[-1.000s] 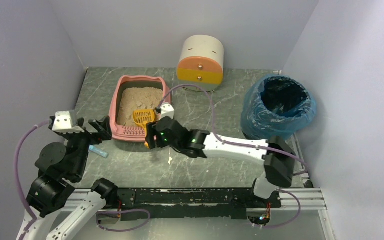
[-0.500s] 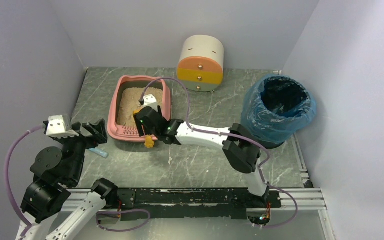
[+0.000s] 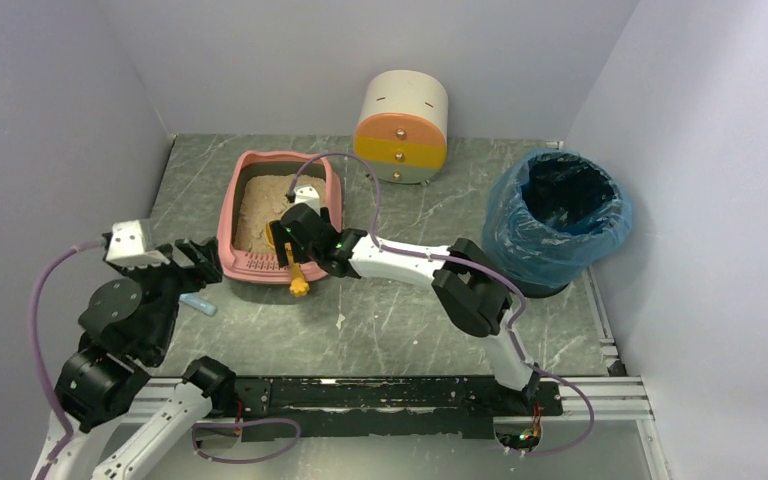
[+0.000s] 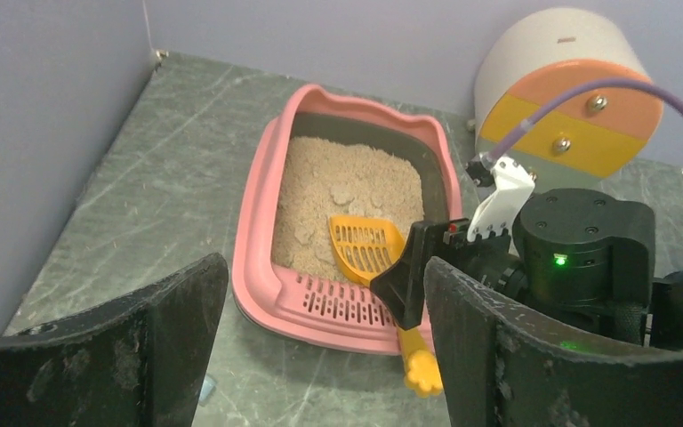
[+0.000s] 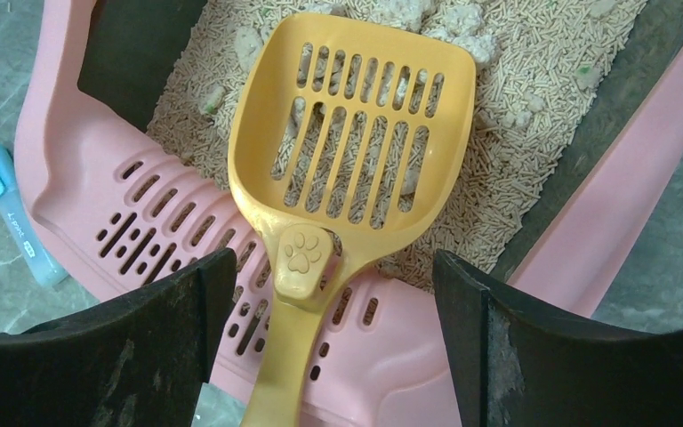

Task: Clean the litter box

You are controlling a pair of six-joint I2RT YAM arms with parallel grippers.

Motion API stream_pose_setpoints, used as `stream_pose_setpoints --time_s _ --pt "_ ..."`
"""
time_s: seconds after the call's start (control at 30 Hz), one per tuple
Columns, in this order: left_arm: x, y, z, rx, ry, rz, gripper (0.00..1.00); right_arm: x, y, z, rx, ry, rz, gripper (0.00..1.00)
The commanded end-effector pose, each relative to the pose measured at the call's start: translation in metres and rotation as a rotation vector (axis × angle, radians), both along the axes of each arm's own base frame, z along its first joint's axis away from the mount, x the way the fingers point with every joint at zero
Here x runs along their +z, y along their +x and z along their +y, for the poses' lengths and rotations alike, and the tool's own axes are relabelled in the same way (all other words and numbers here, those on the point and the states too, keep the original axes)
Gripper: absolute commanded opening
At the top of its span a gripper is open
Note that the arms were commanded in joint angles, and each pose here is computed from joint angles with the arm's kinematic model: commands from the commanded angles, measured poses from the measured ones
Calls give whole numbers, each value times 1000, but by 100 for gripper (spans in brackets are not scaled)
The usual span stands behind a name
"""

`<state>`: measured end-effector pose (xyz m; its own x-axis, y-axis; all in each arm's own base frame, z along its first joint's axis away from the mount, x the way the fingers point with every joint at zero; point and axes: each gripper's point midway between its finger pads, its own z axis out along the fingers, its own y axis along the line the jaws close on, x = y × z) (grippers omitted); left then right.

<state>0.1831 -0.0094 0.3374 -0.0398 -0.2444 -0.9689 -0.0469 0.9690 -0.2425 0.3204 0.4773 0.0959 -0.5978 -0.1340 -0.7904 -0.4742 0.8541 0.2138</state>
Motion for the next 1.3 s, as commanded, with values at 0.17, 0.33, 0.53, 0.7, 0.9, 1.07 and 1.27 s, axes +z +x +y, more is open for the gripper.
stream_pose_setpoints --time_s 0.17,0.33,0.53,0.7,0.9,1.07,1.27 --pt "-66 42 -42 -29 -25 277 81 -27 -3 -50 6 -113 62 84" --pt "-72 63 -54 -3 -58 304 82 -34 -4 -66 18 -150 66 82" --pt "-73 91 -64 12 -52 340 79 -36 -5 -82 19 -169 68 77" --pt "-83 106 -55 32 -110 374 79 -32 -11 -100 21 -167 68 74" --pt "-107 136 -38 43 -151 451 77 -27 -15 -130 56 -167 79 72" --pt "-141 159 -25 66 -161 533 74 -9 -22 -115 213 -153 53 72" --pt "-154 192 -15 120 -131 563 65 33 -22 -99 246 -79 16 68"
